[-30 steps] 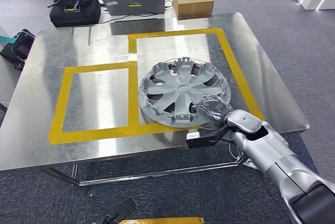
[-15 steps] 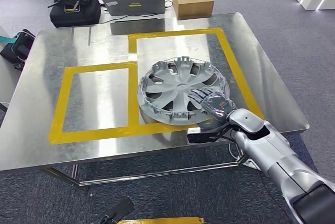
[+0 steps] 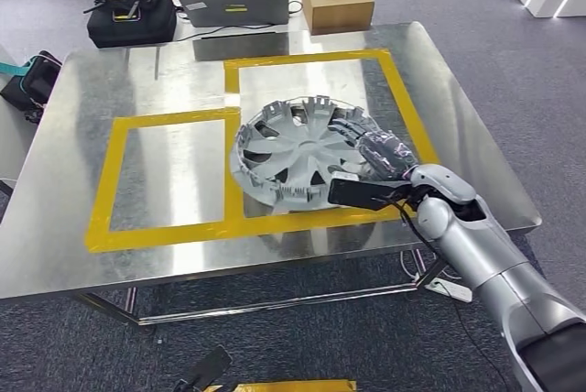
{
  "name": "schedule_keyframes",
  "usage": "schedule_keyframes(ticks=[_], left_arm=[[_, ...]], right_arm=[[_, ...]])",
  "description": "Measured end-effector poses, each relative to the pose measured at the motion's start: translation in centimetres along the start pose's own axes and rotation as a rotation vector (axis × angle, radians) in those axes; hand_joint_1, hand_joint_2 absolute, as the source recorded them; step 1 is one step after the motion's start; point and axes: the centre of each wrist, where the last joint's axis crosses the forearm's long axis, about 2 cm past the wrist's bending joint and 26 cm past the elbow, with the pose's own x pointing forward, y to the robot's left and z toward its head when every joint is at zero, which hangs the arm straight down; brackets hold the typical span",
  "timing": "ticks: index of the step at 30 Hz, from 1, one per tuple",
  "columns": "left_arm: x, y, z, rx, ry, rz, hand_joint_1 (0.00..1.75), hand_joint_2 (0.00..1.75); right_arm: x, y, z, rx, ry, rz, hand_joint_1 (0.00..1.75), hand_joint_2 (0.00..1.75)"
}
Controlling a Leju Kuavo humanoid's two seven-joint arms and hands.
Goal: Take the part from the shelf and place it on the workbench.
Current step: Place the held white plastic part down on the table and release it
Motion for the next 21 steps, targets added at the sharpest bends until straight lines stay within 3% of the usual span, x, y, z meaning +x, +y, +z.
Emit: schedule_keyframes(ticks=[1,8,12,15,19,21], left_arm=[[-0.1,0.0,0.0,0.001,0.001,0.002,0.0,0.0],[-0.3,-0.1,0.1,0.006,0.003,0.013,0.0,0.0],[-0.3,-0.1,0.1,0.009,0.001,0.014,0.0,0.0],[-0.3,-0.1,0.1,0.01,-0.003,0.024,0.0,0.0],[-0.6,-0.3,0.2,0.029,-0.025,0.067,0.0,0.0],[-0.9,-0.5,0.4,0.042,-0.031,0.089,0.0,0.0]], right_arm=[[0.1,-0.6,0.0,-0.001,-0.004,-0.02,0.0,1.75],[0.0,-4.2,0.0,-0.011,-0.035,-0.092,0.0,1.75],[-0.3,-4.7,0.1,-0.037,-0.039,-0.09,0.0,1.75],[0.0,-4.4,0.5,-0.149,-0.073,-0.055,0.0,1.75],[1.5,-2.0,2.7,-0.404,-0.197,-0.113,0.0,0.0],[2.5,-0.7,4.6,-0.525,-0.261,-0.184,0.0,0.0]])
